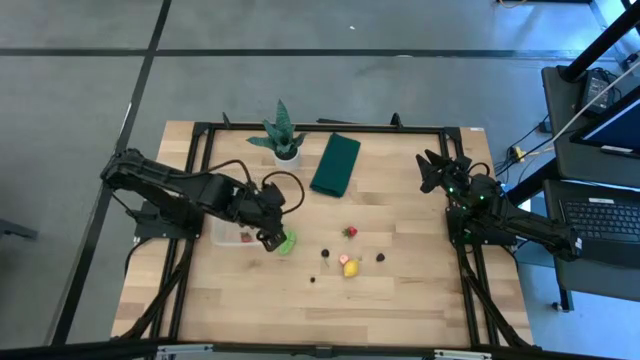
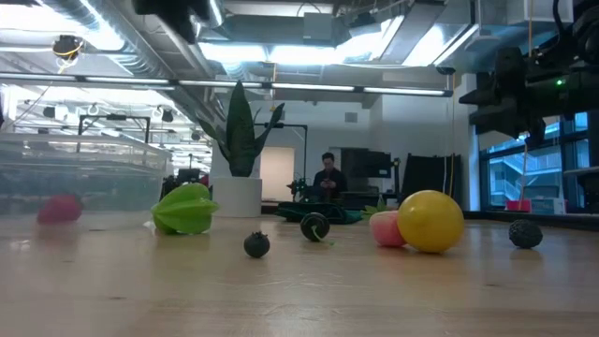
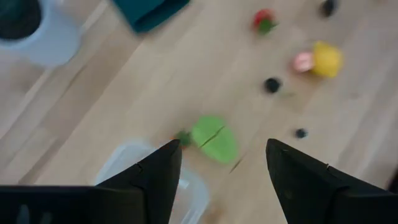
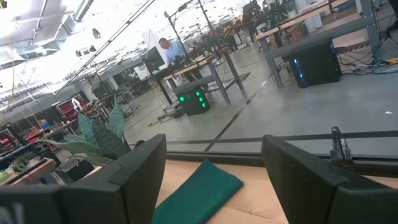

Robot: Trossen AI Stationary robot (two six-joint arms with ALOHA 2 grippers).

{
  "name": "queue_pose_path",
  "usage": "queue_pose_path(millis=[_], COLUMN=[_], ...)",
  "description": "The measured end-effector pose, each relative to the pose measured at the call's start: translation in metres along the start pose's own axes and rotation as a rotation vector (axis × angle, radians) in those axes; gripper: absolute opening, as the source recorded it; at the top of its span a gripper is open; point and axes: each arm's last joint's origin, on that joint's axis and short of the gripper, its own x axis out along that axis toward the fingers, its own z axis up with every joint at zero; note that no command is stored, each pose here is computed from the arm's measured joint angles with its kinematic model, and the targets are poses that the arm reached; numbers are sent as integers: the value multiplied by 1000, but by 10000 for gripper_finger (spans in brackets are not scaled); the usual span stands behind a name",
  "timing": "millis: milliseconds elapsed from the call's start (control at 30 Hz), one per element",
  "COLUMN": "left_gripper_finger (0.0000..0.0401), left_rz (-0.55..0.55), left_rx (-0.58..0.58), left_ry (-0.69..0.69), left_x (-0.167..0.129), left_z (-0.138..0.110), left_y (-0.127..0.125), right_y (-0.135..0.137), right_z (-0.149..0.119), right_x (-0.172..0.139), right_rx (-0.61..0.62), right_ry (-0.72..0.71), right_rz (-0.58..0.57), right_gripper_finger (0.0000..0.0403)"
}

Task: Pick and placing Produce into tupperware
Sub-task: Put the starfruit into the transparent bin

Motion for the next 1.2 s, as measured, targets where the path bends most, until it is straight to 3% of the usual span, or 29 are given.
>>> queue_pose_path(millis=[300,800,1033,1200], left_gripper_finger=[279,345,338,338], left_rz=[-179,-193,-302,-289], left_rx=[90,113,37,-55], left_ry=[-96,-108,-179,-158], left_x=[-2,-3,-7,-3], left_z=[11,12,18,20], left_y=[-16,-17,-28,-26], right_y=[0,0,0,0], right_z=[0,0,0,0], right_x=[0,0,0,0], right_rx=[0,0,-1,-4], right_ry=[0,0,0,0], right_rz=[0,0,0,0], right_gripper_finger=[267,267,267,267])
